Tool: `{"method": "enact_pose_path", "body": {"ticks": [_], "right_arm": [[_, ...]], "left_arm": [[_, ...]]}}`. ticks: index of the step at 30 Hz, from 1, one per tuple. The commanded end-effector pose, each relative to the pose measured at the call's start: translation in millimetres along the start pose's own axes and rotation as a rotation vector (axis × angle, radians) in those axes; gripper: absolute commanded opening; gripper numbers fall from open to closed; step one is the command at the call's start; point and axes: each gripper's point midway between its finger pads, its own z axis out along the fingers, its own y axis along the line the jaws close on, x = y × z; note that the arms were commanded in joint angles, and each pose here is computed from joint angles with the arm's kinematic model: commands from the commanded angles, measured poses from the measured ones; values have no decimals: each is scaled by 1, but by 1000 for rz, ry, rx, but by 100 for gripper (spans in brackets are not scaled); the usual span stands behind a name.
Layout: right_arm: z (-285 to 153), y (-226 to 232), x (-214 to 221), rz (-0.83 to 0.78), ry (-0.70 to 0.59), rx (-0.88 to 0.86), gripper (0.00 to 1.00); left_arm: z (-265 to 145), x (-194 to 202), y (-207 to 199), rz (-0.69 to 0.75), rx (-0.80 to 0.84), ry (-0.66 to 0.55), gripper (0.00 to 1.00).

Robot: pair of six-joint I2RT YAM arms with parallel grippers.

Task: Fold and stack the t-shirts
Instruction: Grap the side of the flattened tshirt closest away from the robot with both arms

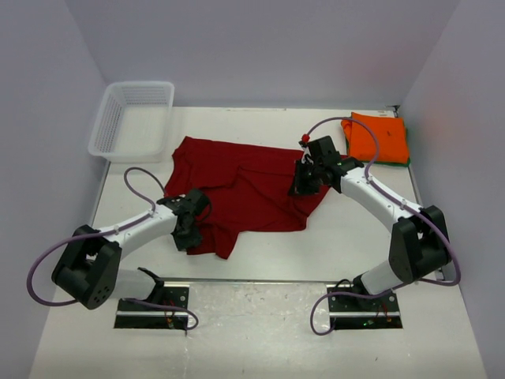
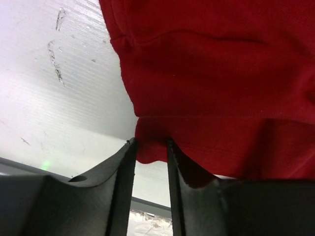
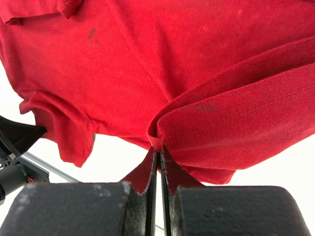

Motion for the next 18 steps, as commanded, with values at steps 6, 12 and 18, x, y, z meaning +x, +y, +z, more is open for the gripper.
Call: {"method": "enact_pose_path", "body": {"ticks": [6, 12, 18], "right_arm": [[-6, 8, -7, -19, -16, -25, 0], [-5, 7, -7, -15, -16, -14, 0], [-6, 4, -8, -6, -20, 2, 0]], "left_arm": [[23, 21, -1, 7, 44, 57, 26], [15, 19, -2, -6, 60, 52, 14], [-5, 14, -10, -38, 125, 30, 0]]}}
